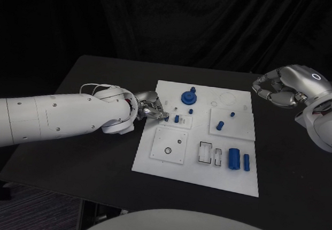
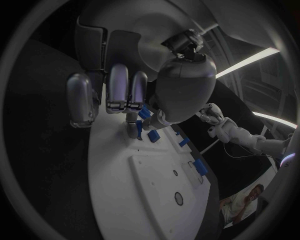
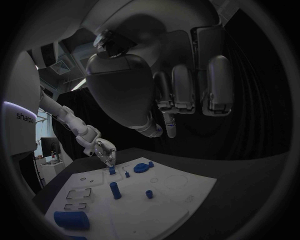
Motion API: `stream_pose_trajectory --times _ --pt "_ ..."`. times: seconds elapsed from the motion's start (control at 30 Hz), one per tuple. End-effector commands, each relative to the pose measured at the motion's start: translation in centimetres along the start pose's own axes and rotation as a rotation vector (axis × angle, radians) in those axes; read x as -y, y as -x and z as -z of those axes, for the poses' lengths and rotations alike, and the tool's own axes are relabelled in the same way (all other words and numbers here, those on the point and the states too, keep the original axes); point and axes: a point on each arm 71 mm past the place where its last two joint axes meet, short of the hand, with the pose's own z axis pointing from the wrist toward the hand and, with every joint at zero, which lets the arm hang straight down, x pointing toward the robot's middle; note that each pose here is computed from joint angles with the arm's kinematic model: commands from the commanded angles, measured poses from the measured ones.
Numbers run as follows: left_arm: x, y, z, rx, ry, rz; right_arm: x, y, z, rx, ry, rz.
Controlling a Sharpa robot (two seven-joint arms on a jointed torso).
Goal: Assemble the parts on the task board
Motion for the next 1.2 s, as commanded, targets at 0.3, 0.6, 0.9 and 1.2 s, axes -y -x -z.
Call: stream_pose_trajectory --times 0.3,0.6,0.9,1.2 --pt "0.09 -0.59 -0.09 -0.045 -0.008 -0.015 0.17 -0.1 0.07 -0.005 -0.019 0.002" --pt "0.1 -0.65 -0.1 -0.053 -0.011 -0.018 0.18 -0.09 0.08 -0.004 -0.019 0.002" --pt "-0.21 -0.54 -0.08 -0.052 0.0 -0.018 0.18 -0.11 0.07 -0.005 -0.02 0.002" --pt "-0.41 -0.56 -0.1 -0.062 0.016 -0.022 0.18 -0.12 0.05 -0.007 -0.02 0.002"
